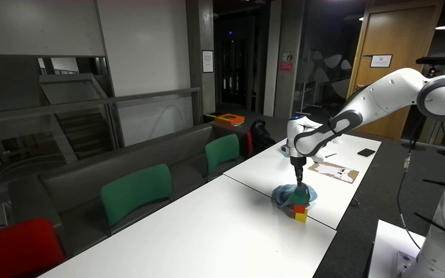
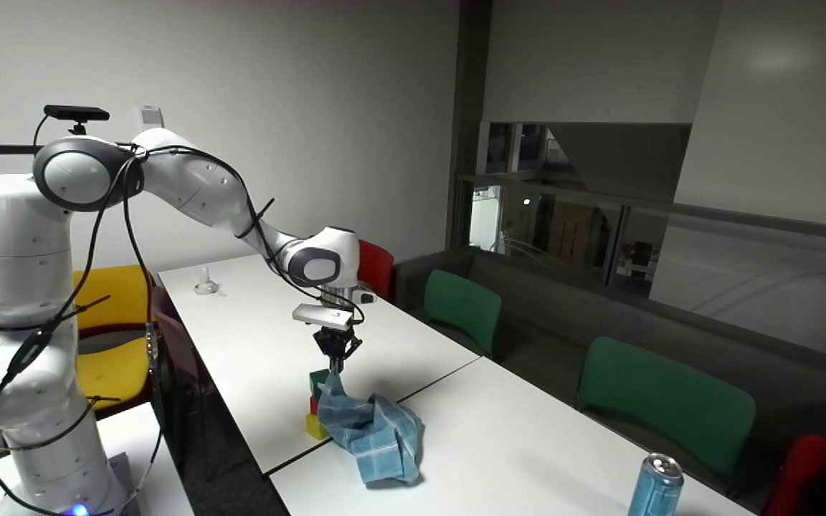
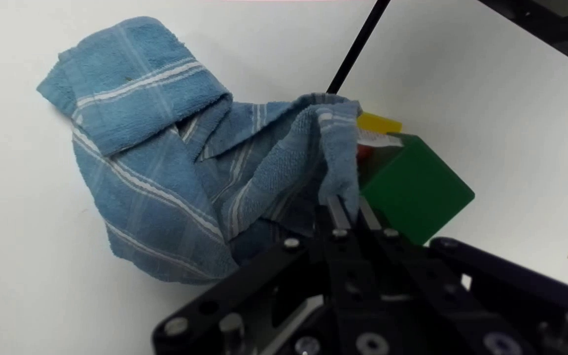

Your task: Unfold the cloth on the table

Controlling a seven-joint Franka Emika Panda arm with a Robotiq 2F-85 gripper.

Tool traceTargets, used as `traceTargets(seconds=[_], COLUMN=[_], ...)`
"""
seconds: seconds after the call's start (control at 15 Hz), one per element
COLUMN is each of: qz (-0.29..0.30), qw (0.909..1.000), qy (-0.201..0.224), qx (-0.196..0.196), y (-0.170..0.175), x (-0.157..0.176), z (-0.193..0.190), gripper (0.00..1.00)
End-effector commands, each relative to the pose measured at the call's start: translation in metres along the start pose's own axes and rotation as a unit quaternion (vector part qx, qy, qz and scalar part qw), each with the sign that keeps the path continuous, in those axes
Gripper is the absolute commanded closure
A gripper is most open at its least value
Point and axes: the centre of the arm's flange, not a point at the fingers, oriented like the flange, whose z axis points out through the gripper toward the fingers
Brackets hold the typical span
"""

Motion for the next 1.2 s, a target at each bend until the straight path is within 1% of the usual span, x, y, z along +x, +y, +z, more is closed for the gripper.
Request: traceTargets(seconds=[0.0,0.33,0.6,0.73,0.87,1.07,1.13], qz=[0.015,0.056,0.105,0.147,0.193,0.256,0.268], qw=[0.9996,0.9968,0.9918,0.9865,0.9787,0.9651,0.9624], qy=[0.0,0.015,0.021,0.02,0.016,0.003,0.0], qx=[-0.022,-0.055,-0.068,-0.07,-0.068,-0.054,-0.046], y=[0.012,0.025,0.041,0.052,0.066,0.091,0.099], x=[-0.014,-0.044,-0.075,-0.093,-0.11,-0.135,-0.141], z=[-0.037,-0.096,-0.144,-0.162,-0.171,-0.168,-0.163], gripper=[0.98,0.98,0.98,0.98,0.98,0.98,0.98])
